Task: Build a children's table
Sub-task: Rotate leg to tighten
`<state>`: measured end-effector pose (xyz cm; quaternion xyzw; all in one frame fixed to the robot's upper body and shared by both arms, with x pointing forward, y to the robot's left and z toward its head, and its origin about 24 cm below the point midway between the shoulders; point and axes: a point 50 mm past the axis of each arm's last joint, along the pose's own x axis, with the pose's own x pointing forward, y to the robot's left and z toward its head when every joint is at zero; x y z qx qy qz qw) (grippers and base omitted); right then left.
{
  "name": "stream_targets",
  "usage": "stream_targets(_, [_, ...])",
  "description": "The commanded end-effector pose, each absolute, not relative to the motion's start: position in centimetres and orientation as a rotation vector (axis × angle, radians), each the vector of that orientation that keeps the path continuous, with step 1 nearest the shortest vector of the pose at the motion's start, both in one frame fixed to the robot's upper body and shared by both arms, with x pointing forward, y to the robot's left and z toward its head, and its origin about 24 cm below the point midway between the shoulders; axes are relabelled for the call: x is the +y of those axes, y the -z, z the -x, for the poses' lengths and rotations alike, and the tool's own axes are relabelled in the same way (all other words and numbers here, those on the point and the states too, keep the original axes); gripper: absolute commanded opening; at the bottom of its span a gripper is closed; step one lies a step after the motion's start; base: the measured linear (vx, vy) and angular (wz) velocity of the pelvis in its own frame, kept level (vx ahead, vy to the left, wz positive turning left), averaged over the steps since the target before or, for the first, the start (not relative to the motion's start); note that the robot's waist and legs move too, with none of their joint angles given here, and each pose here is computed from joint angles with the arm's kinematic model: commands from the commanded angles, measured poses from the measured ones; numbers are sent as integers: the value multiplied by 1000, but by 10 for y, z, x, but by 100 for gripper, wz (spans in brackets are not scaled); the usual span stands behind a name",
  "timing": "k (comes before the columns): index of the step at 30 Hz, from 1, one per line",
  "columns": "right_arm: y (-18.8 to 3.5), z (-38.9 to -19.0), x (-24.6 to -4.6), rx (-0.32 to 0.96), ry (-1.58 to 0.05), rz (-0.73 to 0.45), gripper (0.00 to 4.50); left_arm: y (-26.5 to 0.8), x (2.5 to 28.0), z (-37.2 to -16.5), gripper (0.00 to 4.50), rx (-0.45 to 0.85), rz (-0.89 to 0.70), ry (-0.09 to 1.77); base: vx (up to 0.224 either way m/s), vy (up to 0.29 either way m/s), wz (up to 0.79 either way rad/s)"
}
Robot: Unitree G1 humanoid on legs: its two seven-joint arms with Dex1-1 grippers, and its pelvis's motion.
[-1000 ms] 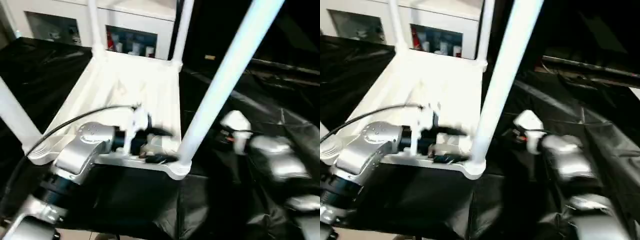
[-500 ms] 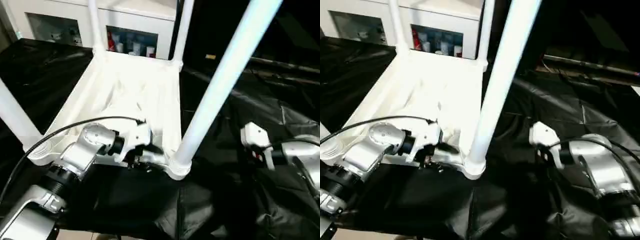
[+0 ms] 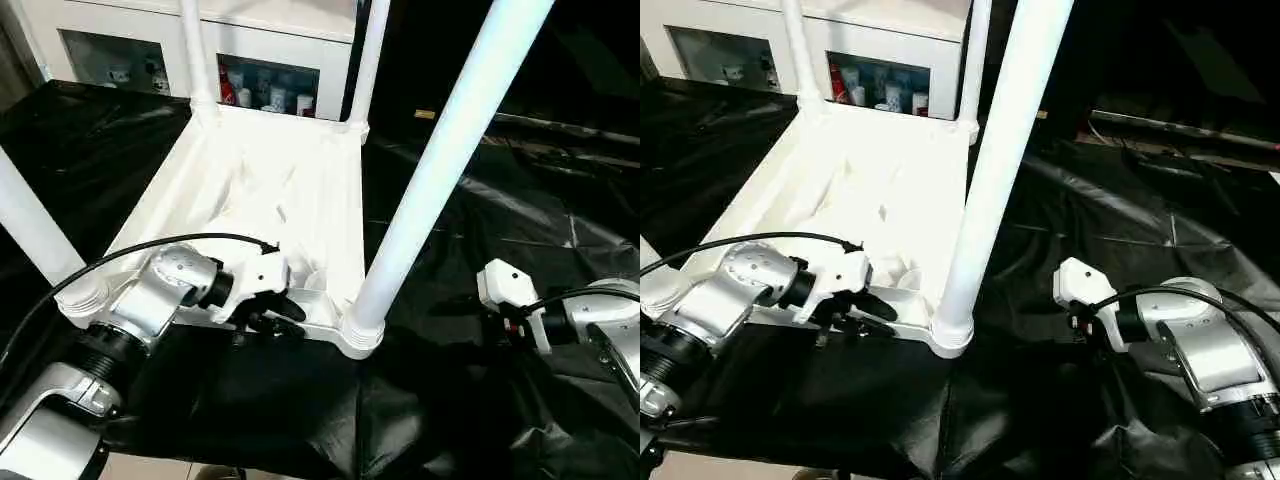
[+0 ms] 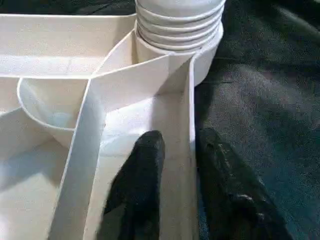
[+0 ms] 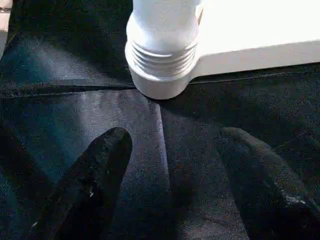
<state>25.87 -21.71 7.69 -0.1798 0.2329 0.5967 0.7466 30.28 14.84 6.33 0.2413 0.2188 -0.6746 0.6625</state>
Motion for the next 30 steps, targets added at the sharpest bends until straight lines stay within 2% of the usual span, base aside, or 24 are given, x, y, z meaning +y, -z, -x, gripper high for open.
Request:
stream_targets(1, [-80, -258, -218, 513, -1302, 397, 312, -62, 150, -304, 85, 507, -547, 1518, 0, 0, 0])
stream_targets(3, [-80, -258, -218, 514, -1302, 397, 312, -60, 151, -304, 63, 515, -545, 1520, 0, 0, 0])
stream_targets(7, [-80, -258, -218, 514, -1299, 395, 312, -57, 152, -302, 53, 531, -548, 1514, 0, 0, 0])
stream_targets(8, [-80, -258, -217, 514, -1298, 394, 312, -57, 152, -303, 27, 532, -547, 1509, 0, 0, 0])
stream_targets(12, [-79, -263, -217, 502, -1233, 360, 312, -52, 153, -304, 17, 563, -557, 1449, 0, 0, 0])
stream_targets(15, [-74, -268, -213, 472, -1175, 323, 312, -48, 147, -306, 8, 532, -514, 1362, 0, 0, 0])
stream_targets(16, [-72, -270, -211, 452, -1152, 305, 330, -47, 143, -307, 3, 506, -483, 1328, 0, 0, 0])
stream_targets(20, [-60, -276, -194, 356, -1057, 156, 350, -45, 121, -308, 0, 452, -366, 1246, 0, 0, 0])
stream_targets(22, [-57, -273, -190, 357, -1068, 153, 380, -43, 119, -307, 0, 459, -372, 1249, 0, 0, 0])
stream_targets(26, [-51, -278, -182, 331, -1022, 199, 387, -39, 115, -304, 0, 489, -410, 1272, 0, 0, 0])
stream_targets(27, [-49, -287, -179, 311, -941, 207, 387, -38, 113, -303, 0, 499, -416, 1274, 0, 0, 0])
stream_targets(30, [-48, -297, -176, 293, -873, 218, 387, -38, 112, -303, 0, 503, -427, 1272, 0, 0, 0])
